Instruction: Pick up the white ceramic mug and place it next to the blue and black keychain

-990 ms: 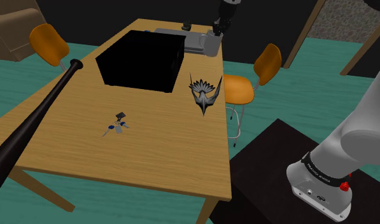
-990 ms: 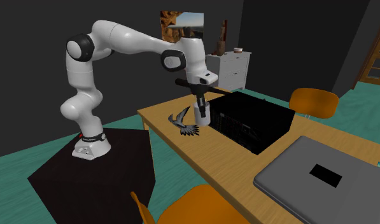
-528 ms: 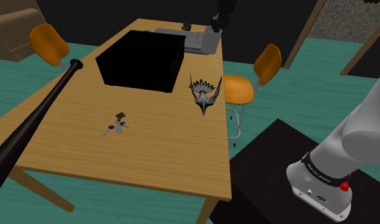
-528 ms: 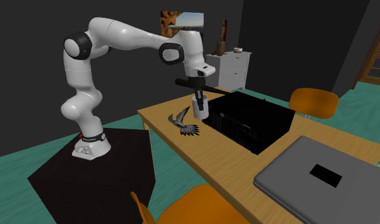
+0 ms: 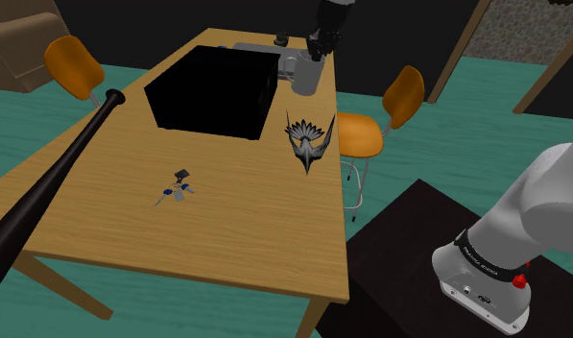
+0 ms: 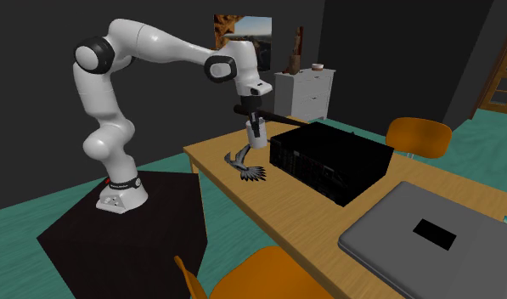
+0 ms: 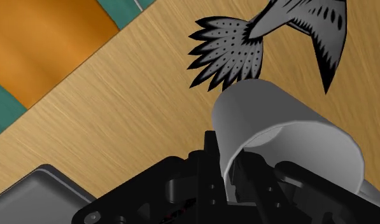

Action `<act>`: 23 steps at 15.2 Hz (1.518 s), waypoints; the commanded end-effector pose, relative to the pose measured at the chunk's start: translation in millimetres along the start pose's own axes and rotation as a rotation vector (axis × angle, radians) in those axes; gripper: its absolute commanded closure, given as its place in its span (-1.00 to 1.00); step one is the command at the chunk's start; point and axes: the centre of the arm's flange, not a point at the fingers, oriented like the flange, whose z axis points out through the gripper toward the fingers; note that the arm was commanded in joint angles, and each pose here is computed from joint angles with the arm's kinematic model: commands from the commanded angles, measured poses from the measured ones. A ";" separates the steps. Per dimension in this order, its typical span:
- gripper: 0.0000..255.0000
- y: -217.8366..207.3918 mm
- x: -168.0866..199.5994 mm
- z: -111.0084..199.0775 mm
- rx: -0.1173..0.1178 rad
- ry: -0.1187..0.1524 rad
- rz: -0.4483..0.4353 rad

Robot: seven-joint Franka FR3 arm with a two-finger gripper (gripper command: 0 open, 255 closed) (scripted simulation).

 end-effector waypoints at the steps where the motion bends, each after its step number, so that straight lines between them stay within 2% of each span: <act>1: 1.00 -27.4 -8.6 -3.6 -0.001 0.000 0.001; 23: 1.00 -299.7 -108.6 -15.0 -0.001 0.000 0.001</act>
